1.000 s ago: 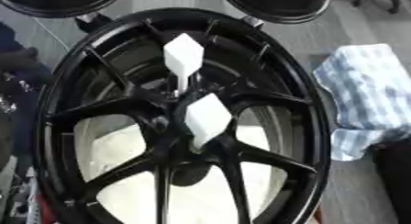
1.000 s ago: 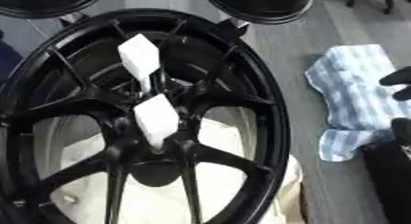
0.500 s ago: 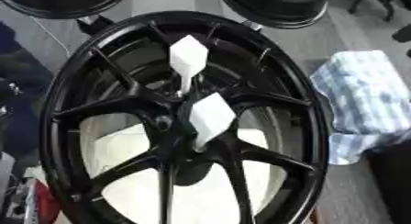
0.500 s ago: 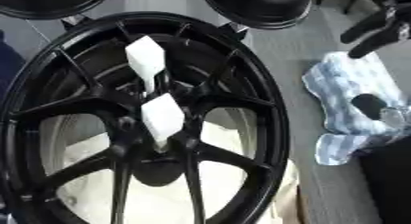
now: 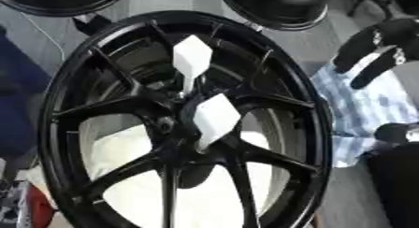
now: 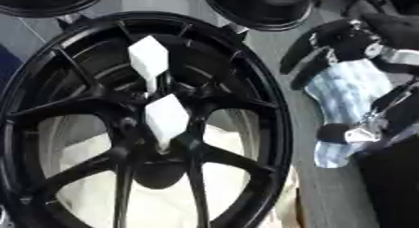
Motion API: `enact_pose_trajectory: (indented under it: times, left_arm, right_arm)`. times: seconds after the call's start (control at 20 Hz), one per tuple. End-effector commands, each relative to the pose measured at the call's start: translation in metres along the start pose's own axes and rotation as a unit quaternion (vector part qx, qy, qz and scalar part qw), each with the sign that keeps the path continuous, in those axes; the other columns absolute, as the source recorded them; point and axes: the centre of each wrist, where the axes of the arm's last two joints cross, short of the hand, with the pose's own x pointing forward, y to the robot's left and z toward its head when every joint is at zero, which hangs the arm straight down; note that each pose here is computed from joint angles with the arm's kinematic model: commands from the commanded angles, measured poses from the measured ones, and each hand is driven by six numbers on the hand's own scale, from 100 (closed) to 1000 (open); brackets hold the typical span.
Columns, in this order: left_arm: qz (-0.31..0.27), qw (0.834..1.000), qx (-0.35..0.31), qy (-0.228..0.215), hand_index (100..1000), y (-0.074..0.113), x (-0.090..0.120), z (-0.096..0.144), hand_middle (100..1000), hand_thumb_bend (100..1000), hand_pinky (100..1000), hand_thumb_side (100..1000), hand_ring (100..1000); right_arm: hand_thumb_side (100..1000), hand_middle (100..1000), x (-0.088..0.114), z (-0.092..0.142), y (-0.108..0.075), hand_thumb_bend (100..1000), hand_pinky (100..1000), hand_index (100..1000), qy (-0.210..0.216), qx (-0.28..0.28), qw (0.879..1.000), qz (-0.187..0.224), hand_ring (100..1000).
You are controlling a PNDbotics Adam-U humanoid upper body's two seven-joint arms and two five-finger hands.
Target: Pull the pin out of the wheel hub.
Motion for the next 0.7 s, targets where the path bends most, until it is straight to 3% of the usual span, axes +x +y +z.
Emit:
enact_pose_trajectory:
  times: [0.05, 0.7]
  left_arm:
    - [-0.001, 1.0, 0.006, -0.006, 817, 0.002, 0.007, -0.006, 683, 100, 781, 737, 929]
    - [0.017, 0.997, 0.076, 0.02, 825, 0.002, 0.009, -0.012, 694, 100, 778, 758, 929]
  right_arm:
    - [289, 743, 0.003, -0.006, -0.009, 426, 789, 723, -0.006, 0.017, 1.0, 0.005, 777]
    - [279, 738, 0.002, -0.032, -0.022, 516, 769, 723, 0.043, -0.015, 0.999, -0.021, 760]
